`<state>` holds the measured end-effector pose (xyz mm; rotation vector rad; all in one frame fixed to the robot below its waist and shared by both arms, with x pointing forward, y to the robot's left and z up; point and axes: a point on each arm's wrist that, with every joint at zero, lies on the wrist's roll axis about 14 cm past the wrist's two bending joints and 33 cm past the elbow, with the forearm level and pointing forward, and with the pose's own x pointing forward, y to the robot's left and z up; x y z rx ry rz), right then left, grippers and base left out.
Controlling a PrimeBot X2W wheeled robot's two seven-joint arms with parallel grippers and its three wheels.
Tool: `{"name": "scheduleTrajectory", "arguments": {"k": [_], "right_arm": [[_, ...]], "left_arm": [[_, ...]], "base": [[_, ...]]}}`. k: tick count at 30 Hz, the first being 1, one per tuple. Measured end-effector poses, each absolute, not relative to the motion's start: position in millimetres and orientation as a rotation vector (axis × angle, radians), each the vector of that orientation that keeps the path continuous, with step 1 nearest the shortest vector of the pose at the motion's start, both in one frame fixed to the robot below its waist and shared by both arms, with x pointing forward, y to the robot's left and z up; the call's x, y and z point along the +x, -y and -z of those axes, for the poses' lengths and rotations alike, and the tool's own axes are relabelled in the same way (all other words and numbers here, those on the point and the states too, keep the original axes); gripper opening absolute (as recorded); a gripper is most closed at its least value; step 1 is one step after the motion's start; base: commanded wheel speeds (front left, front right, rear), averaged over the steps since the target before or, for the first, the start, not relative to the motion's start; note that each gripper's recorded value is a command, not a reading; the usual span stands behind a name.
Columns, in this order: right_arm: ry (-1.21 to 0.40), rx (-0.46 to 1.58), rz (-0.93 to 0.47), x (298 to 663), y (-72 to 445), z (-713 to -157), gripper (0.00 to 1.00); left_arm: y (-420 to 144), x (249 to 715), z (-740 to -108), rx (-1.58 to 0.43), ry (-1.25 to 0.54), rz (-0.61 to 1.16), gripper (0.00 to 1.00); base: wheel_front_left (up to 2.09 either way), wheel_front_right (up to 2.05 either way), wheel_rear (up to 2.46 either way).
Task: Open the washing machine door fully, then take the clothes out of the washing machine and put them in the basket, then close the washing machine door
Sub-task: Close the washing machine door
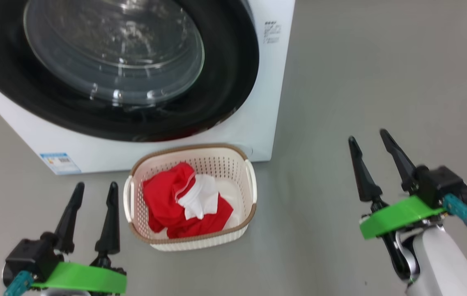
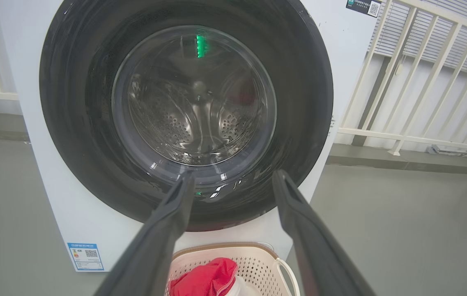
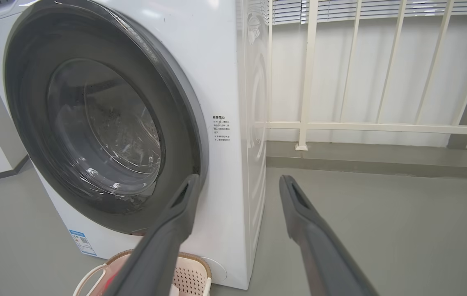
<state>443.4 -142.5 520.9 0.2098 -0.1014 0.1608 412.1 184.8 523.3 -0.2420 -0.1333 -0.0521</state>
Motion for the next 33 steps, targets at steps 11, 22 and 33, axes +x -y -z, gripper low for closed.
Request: {"name": "scheduleTrajectory", "arguments": {"k": [11, 22, 33], "right_arm": [[0.176, 0.202, -0.060, 392, 180, -541, 1.00], [0.219, 0.183, 0.010, 354, 203, -548, 1.00], [0.220, 0.187, 0.048, 329, 214, -544, 1.00]], "left_arm": [[-180, 385, -532, -0.210, 0.152, 0.074, 1.00], [-175, 367, -538, -0.180, 0.166, 0.115, 1.00], [-173, 356, -536, -0.162, 0.163, 0.120, 1.00]], "base": [[0.00, 0.00, 0.00], [0.00, 0.00, 0.00], [0.00, 0.00, 0.00]]}}
